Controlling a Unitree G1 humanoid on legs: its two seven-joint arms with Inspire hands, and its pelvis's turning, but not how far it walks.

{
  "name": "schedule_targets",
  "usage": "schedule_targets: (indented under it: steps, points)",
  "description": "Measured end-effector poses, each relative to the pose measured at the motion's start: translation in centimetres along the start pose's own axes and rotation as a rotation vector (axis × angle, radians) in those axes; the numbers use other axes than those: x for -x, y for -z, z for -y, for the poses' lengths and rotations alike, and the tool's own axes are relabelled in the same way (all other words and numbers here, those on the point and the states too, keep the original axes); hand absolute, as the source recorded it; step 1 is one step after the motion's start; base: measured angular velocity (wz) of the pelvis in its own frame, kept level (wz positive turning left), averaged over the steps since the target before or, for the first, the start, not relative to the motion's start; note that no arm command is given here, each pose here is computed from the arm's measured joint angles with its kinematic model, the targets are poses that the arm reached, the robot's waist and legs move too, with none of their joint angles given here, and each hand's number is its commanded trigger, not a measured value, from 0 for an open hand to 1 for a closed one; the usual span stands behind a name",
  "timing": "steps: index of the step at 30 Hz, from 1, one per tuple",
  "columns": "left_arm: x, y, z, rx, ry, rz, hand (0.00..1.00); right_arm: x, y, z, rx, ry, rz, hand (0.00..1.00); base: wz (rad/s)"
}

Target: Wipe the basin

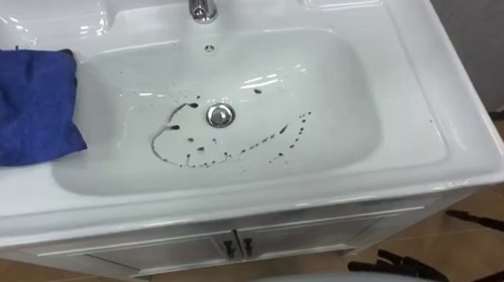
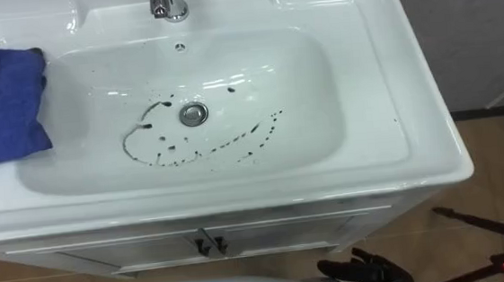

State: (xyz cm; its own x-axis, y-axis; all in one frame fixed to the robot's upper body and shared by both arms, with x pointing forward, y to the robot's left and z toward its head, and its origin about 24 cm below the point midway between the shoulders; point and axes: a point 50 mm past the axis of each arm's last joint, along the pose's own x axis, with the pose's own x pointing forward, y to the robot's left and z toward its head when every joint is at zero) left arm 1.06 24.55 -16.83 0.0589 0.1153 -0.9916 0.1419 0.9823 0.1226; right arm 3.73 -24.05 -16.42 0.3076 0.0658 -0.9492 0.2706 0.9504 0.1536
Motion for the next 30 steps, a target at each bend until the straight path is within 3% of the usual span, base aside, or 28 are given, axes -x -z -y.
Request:
schedule_targets:
  steps: [18, 23, 30]
  points:
    - [0.1, 0.6, -0.1, 0.14, -0.018, 0.018, 0.0, 0.0, -0.2, 0.2, -0.013, 0.005, -0.008, 0.0, 0.01]
    - [0.1, 1.7, 0.1, 0.27, -0.01, 0.002, 0.0, 0.0, -0.1, 0.4, -0.026, 0.011, -0.011, 0.0, 0.08]
    - [0.4, 4.1, 0.7, 0.613, 0.016, -0.017, 0.0, 0.1, 0.0, 0.5, -0.011, 0.006, -0.032, 0.0, 0.12]
